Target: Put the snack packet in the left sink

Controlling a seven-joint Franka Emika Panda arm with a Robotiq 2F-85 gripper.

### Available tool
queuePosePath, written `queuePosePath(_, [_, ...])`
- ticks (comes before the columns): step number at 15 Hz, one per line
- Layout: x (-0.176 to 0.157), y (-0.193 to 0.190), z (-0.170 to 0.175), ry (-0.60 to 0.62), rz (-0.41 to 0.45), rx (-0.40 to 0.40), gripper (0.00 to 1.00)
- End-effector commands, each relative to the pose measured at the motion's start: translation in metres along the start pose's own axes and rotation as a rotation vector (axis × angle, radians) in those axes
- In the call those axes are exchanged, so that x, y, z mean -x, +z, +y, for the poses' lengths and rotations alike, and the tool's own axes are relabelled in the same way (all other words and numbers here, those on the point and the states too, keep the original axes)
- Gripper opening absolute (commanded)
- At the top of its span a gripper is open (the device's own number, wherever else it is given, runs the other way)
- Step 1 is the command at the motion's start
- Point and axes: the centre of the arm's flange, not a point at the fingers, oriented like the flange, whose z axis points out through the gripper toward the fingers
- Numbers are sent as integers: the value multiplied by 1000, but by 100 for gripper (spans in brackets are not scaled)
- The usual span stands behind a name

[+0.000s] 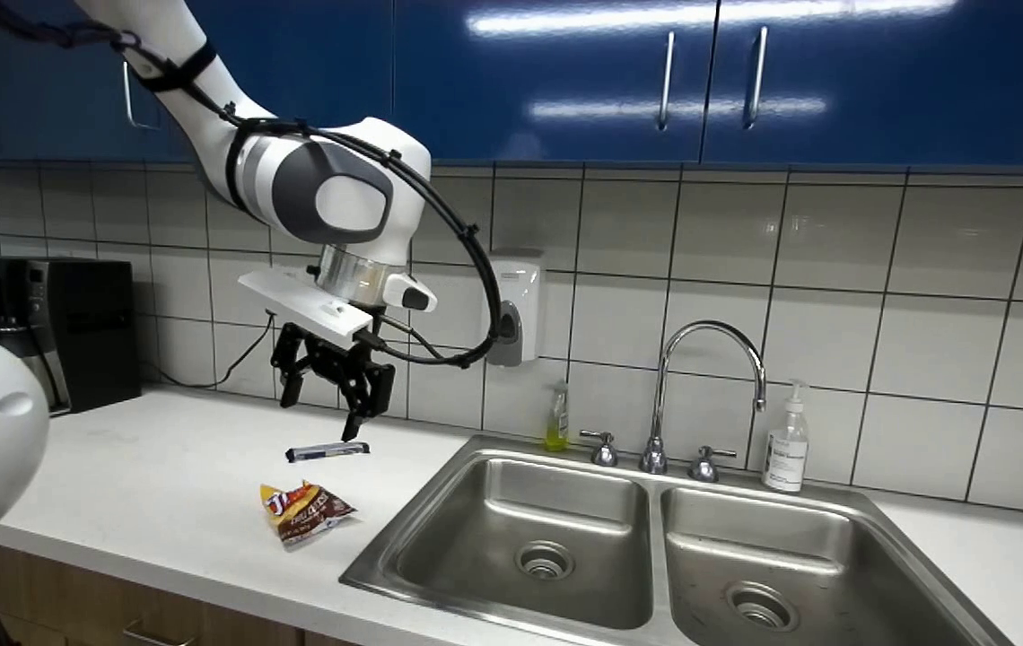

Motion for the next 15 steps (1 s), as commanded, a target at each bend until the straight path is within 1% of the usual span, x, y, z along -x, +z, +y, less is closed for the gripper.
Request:
queuePosePath(1, [-30,29,-18,-17,47,15,100])
queuePosePath(5, [-46,62,-38,-34,69,54,100])
queuePosePath(10, [-63,97,-62,-58,76,116,100])
queuePosePath(15, [-77,127,-88,-62,64,136,100])
